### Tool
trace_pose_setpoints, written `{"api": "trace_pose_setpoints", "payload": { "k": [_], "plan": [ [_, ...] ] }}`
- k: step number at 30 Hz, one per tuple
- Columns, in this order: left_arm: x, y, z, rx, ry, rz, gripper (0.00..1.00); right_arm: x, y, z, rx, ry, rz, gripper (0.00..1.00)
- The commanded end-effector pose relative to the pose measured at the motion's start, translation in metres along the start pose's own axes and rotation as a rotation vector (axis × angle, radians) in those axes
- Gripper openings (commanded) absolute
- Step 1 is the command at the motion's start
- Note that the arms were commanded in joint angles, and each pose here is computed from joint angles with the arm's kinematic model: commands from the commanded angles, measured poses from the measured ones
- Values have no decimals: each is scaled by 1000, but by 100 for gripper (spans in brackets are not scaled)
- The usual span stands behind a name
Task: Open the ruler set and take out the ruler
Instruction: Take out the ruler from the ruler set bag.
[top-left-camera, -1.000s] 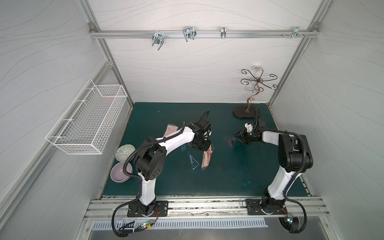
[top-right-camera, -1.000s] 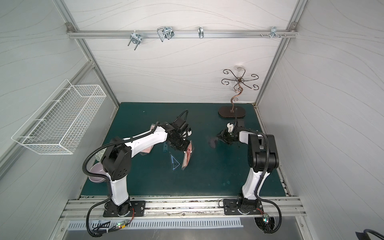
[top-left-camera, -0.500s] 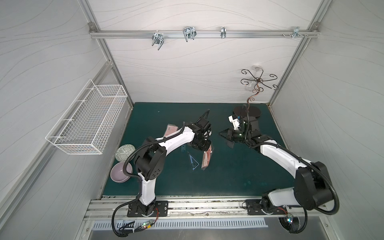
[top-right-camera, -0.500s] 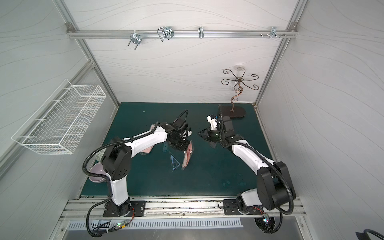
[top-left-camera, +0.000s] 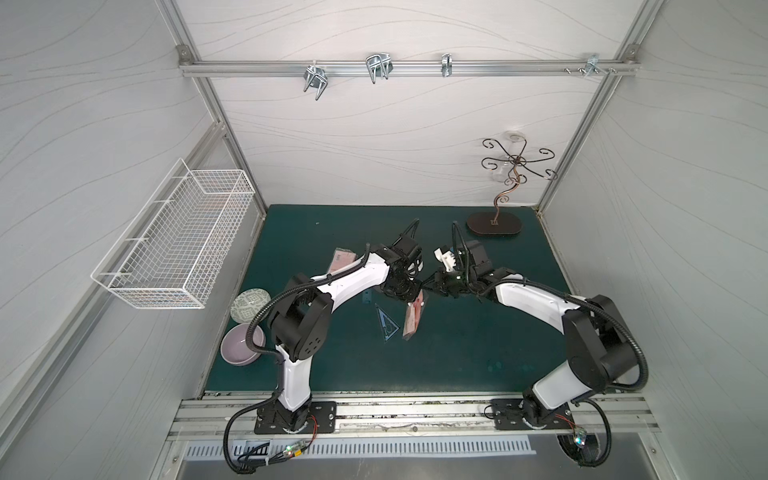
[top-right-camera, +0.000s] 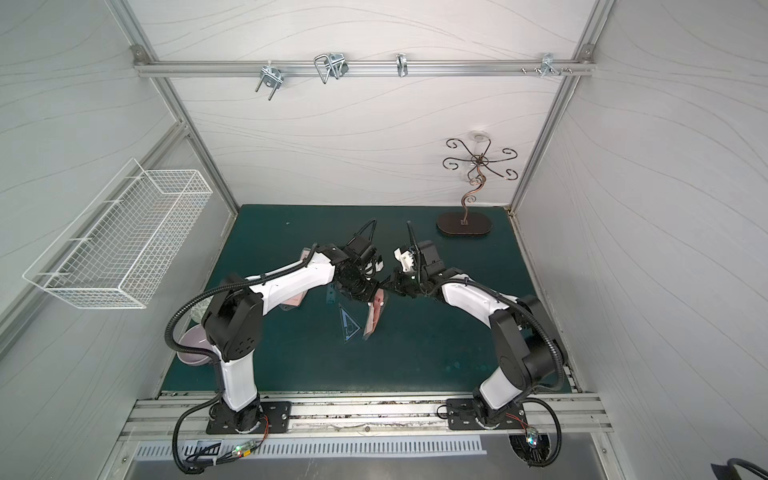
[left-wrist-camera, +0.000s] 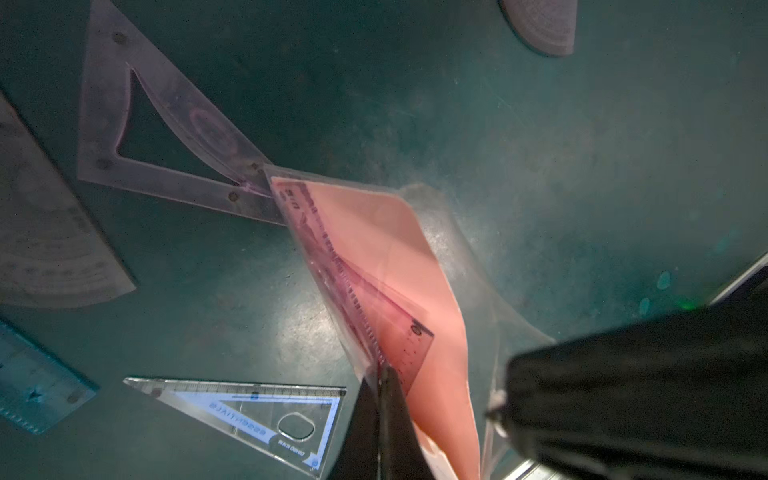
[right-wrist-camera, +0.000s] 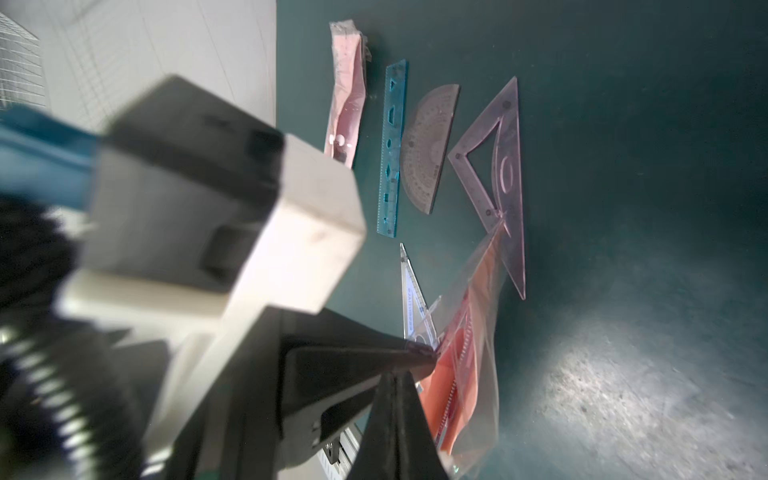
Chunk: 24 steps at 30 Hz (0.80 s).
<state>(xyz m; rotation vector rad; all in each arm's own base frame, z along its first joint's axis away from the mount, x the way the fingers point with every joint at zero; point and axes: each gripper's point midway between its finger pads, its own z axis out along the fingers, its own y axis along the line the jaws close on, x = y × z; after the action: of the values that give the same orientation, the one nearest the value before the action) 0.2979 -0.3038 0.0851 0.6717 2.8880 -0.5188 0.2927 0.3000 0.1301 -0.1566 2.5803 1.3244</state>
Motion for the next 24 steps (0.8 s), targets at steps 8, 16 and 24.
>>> {"api": "trace_pose_setpoints", "payload": {
  "k": [8,16,24],
  "plan": [
    [-14,-4,-8,-9,-52,21,0,26,-12,17,86,149,-40,0],
    [-15,-2,-8,-21,-61,22,0,51,-42,21,145,206,-11,1],
    [-15,-2,-7,-17,-65,13,0,54,-51,22,172,198,-2,11]
  ]
}}
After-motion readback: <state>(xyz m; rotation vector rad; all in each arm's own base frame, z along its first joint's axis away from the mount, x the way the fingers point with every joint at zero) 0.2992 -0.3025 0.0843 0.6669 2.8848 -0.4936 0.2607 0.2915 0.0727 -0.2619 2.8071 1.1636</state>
